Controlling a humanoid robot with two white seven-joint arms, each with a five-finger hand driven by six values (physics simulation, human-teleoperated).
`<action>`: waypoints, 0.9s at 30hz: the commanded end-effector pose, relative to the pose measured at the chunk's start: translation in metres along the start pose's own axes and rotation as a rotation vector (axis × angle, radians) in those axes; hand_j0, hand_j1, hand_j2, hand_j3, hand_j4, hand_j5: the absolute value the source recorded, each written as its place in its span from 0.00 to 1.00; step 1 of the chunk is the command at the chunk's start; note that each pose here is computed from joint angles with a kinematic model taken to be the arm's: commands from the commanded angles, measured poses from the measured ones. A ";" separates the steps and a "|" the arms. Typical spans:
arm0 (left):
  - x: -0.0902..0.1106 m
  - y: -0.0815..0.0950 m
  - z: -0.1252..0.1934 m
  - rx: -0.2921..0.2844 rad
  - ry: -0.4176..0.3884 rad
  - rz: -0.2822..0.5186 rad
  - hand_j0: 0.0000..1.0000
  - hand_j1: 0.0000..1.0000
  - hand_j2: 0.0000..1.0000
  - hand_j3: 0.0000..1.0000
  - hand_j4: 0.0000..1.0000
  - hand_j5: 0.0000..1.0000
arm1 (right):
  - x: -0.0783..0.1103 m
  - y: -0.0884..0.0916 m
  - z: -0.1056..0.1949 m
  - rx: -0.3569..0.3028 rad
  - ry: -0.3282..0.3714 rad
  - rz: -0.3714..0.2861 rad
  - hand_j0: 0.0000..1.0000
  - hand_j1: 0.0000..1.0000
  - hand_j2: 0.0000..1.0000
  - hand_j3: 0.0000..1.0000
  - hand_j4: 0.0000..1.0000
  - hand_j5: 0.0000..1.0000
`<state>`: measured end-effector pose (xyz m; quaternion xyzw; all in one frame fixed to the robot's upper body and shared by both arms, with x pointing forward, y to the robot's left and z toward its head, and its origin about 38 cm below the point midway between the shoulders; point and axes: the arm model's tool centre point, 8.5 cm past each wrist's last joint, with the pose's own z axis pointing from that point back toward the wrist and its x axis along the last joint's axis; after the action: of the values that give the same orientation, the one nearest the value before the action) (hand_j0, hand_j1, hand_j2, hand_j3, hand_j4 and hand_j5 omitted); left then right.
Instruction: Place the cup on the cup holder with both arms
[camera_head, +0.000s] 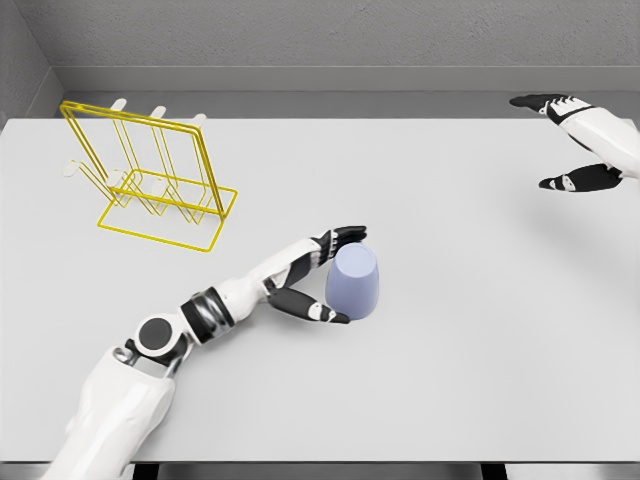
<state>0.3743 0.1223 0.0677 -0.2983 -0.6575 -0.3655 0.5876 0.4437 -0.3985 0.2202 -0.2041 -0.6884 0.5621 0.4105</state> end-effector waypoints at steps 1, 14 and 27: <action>0.001 -0.002 -0.002 0.000 -0.009 0.006 1.00 1.00 1.00 1.00 1.00 1.00 | -0.001 -0.001 0.001 -0.006 0.003 -0.005 1.00 1.00 1.00 1.00 1.00 1.00; 0.003 -0.009 -0.011 -0.019 -0.018 0.012 1.00 1.00 1.00 1.00 1.00 1.00 | -0.002 -0.003 0.001 -0.007 0.008 -0.003 1.00 1.00 1.00 1.00 1.00 1.00; 0.004 -0.006 -0.010 -0.011 -0.015 0.017 0.50 0.50 0.50 0.50 0.50 0.50 | -0.002 -0.003 0.001 -0.006 0.007 -0.001 1.00 1.00 1.00 1.00 1.00 1.00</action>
<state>0.3747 0.1106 0.0715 -0.3120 -0.6581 -0.3585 0.5840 0.4445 -0.4006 0.2210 -0.2068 -0.6871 0.5619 0.4115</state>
